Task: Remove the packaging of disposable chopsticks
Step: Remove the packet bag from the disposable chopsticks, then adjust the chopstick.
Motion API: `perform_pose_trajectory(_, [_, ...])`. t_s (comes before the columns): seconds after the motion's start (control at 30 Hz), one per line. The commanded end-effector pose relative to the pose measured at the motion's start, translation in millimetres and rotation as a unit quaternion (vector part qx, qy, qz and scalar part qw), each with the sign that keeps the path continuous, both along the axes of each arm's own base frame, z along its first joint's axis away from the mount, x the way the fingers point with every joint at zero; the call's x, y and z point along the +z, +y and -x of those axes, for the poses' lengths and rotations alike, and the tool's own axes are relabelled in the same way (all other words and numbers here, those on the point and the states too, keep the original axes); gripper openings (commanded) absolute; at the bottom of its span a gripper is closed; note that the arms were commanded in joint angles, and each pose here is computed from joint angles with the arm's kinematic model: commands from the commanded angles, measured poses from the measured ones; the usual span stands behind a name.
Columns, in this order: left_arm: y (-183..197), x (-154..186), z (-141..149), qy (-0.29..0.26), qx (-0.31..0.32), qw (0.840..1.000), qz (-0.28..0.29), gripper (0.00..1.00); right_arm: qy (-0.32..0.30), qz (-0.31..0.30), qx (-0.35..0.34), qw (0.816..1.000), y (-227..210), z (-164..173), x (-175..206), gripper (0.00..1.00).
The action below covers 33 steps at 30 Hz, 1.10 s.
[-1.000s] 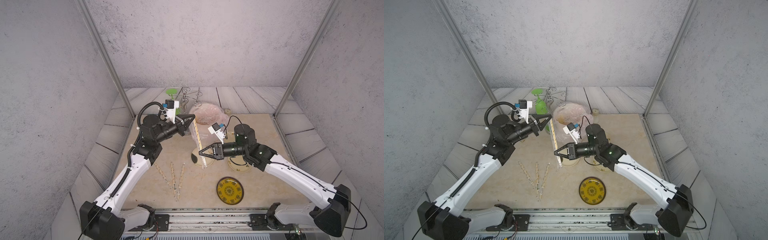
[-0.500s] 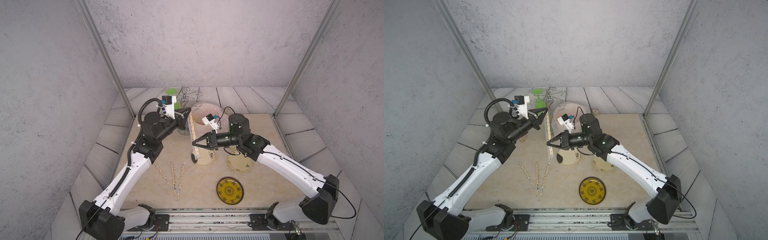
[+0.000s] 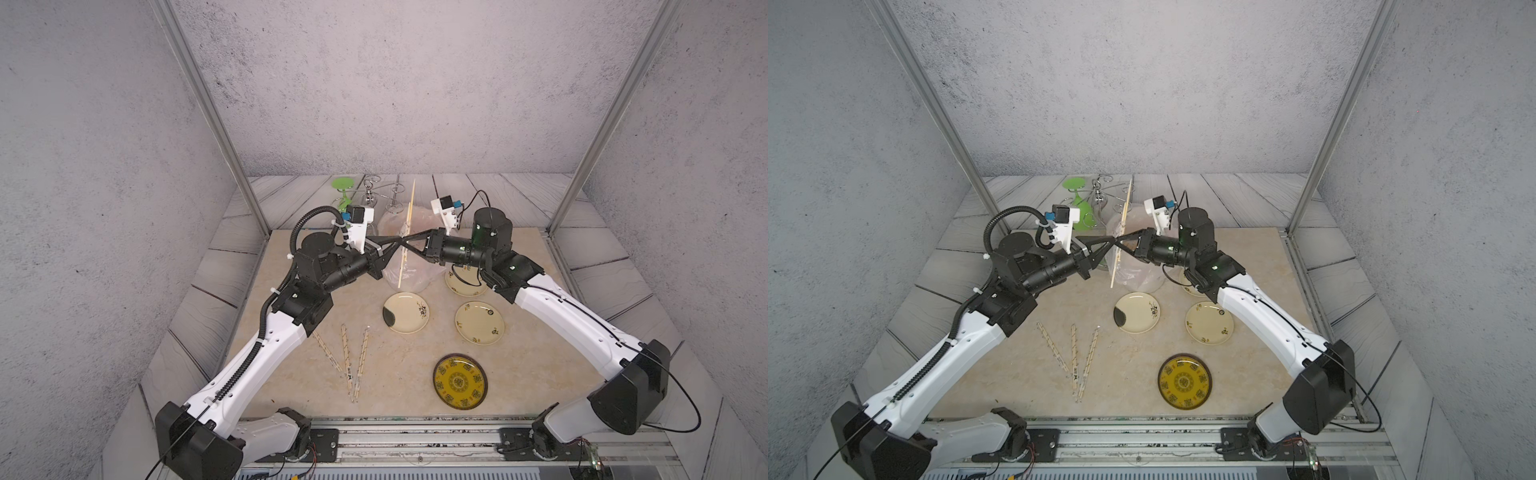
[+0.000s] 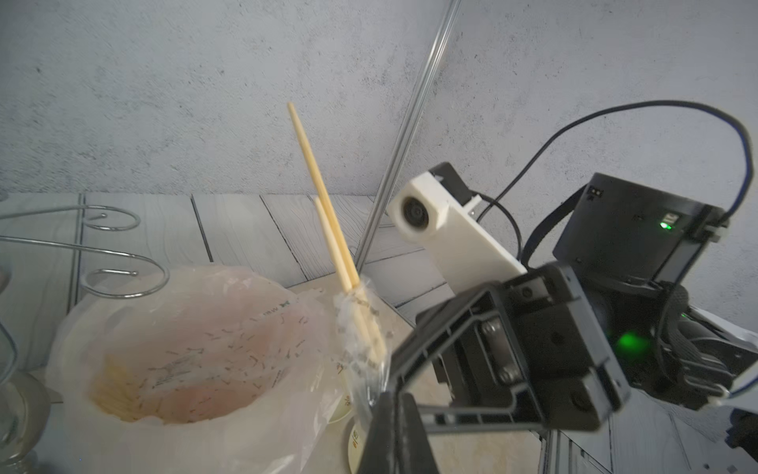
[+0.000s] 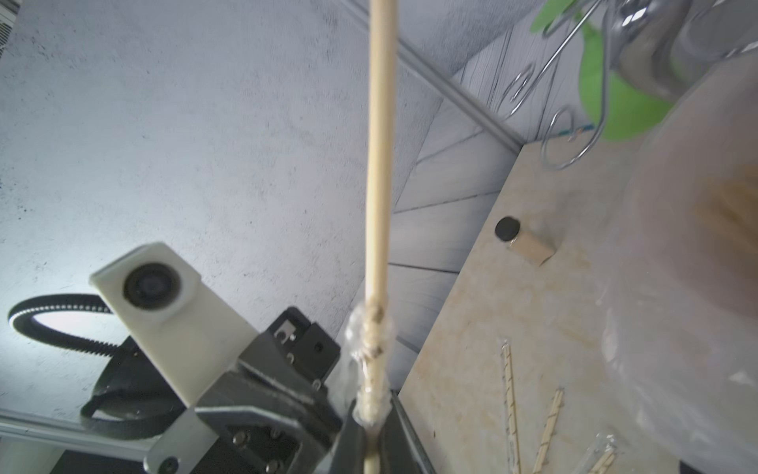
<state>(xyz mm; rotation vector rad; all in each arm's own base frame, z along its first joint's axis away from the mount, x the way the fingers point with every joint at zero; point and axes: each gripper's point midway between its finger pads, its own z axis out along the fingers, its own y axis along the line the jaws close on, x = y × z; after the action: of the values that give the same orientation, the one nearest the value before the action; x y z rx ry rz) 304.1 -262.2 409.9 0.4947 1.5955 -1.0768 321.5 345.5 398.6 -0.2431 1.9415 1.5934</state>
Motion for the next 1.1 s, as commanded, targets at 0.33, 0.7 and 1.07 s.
perform_pose_trajectory(0.33, [23,24,24,-0.047,0.004,0.999,0.025,0.0,-0.077,0.049,-0.042,0.995,-18,0,-11,0.0])
perform_pose_trajectory(0.7, [39,64,44,-0.058,-0.082,0.993,0.063,0.99,-0.22,0.119,0.069,0.966,-32,62,-38,0.0])
perform_pose_trajectory(1.07, [5,44,42,0.004,-0.202,0.977,0.067,0.58,-0.281,0.075,0.142,0.946,-32,101,-27,0.0])
